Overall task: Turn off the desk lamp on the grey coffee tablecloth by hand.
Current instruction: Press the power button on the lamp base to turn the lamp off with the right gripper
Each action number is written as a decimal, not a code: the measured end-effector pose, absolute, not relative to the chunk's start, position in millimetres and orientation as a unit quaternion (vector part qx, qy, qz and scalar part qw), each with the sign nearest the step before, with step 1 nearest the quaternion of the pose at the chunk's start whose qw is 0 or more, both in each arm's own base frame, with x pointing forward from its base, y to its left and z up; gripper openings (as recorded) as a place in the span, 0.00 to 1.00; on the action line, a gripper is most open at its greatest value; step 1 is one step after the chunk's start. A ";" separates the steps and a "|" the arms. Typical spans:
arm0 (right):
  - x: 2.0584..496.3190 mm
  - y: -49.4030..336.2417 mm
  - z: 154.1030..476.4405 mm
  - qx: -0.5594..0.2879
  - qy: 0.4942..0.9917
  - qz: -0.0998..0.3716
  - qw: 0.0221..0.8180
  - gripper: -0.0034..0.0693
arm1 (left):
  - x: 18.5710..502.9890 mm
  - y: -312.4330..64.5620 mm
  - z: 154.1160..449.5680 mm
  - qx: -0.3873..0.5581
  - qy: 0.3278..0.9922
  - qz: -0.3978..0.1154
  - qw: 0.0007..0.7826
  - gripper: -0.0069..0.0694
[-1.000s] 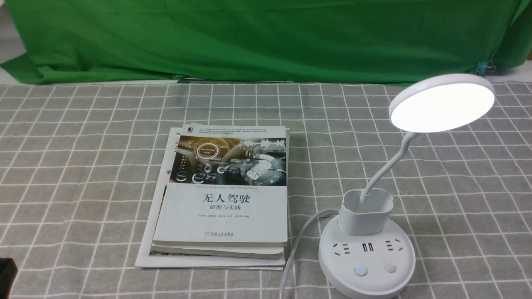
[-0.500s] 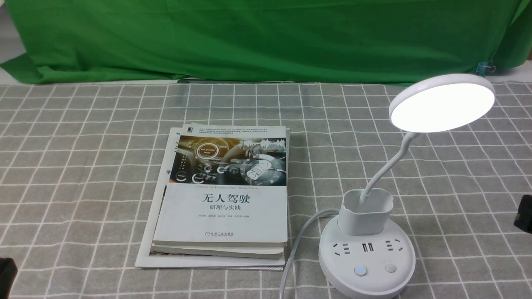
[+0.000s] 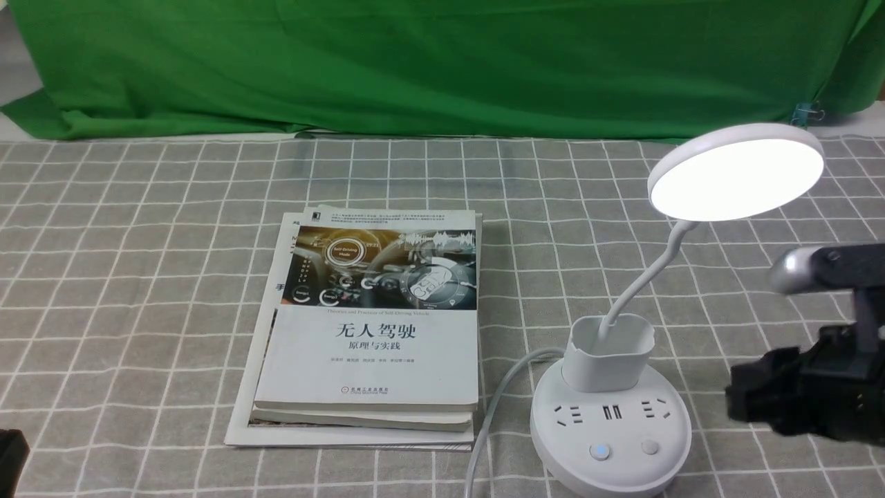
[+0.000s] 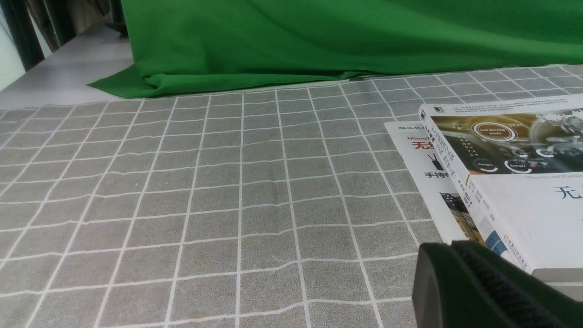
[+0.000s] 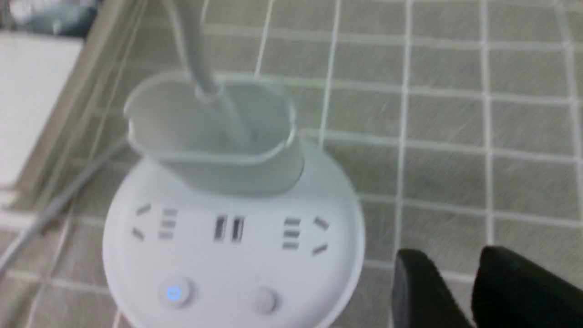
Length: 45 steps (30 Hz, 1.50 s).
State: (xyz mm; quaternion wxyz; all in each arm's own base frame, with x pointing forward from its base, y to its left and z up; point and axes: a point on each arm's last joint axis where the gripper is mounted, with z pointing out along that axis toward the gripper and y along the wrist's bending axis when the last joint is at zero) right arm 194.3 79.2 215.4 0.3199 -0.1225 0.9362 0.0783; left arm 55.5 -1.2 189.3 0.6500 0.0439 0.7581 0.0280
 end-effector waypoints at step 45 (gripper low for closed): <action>224.0 152.2 180.8 -0.239 0.953 0.043 0.179 0.09 | 55.5 -1.2 189.3 0.044 0.758 0.028 0.650 0.09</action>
